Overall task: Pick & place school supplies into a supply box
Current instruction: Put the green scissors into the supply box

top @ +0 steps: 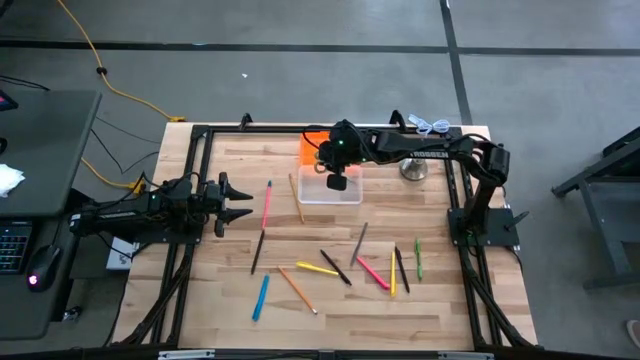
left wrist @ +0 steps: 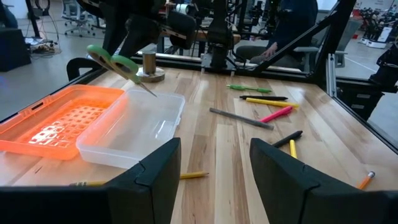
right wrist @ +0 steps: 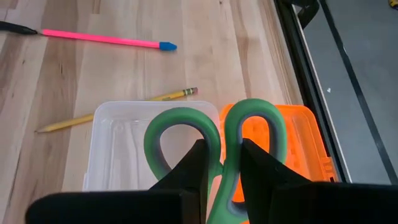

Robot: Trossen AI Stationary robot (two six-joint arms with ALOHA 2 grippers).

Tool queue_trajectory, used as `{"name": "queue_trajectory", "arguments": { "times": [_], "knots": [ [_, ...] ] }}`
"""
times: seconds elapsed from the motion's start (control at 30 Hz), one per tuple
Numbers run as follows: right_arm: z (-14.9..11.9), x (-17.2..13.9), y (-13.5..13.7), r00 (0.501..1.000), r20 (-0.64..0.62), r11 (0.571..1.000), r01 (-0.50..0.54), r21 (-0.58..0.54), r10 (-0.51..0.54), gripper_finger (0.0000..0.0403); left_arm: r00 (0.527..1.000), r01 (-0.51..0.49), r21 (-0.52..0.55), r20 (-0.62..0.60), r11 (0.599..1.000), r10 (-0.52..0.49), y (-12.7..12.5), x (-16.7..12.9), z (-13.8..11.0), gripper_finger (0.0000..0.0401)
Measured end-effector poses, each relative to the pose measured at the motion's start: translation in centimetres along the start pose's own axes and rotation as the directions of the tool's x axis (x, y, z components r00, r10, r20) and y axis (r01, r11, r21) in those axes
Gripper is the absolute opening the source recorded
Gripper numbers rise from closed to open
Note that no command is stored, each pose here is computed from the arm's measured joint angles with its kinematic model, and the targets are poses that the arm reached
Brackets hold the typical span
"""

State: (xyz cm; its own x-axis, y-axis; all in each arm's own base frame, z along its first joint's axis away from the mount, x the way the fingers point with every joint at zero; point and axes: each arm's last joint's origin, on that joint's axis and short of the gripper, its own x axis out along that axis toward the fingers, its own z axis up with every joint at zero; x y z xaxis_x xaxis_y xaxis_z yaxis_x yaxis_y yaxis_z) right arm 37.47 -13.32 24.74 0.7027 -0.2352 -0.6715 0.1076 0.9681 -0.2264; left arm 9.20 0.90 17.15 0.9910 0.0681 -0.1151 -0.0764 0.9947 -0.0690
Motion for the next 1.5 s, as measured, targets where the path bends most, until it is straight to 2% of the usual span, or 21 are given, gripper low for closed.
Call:
{"name": "queue_trajectory", "arguments": {
  "times": [0.2,0.43,0.67,1.5],
  "knots": [
    [-0.1,0.5,0.1,1.000,0.006,1.000,-0.015,0.000,0.015,0.0051,1.000,0.000,0.000,0.000,1.000,0.000,0.0,0.0,0.0,0.0223],
    [-1.3,3.6,1.5,0.998,-0.046,0.998,-0.053,-0.014,0.053,0.0052,1.000,-0.001,0.000,0.000,1.000,0.001,0.0,0.0,0.0,0.0223],
    [-2.3,5.3,2.0,0.993,-0.091,0.997,-0.072,-0.016,0.070,0.0050,1.000,-0.001,0.008,-0.001,1.000,0.001,0.0,0.0,0.0,0.0223],
    [-2.2,5.5,2.1,0.992,-0.069,0.995,-0.103,-0.014,0.102,0.0054,0.999,-0.032,0.018,0.000,0.999,0.032,0.1,0.0,0.0,0.0223]
  ]
}}
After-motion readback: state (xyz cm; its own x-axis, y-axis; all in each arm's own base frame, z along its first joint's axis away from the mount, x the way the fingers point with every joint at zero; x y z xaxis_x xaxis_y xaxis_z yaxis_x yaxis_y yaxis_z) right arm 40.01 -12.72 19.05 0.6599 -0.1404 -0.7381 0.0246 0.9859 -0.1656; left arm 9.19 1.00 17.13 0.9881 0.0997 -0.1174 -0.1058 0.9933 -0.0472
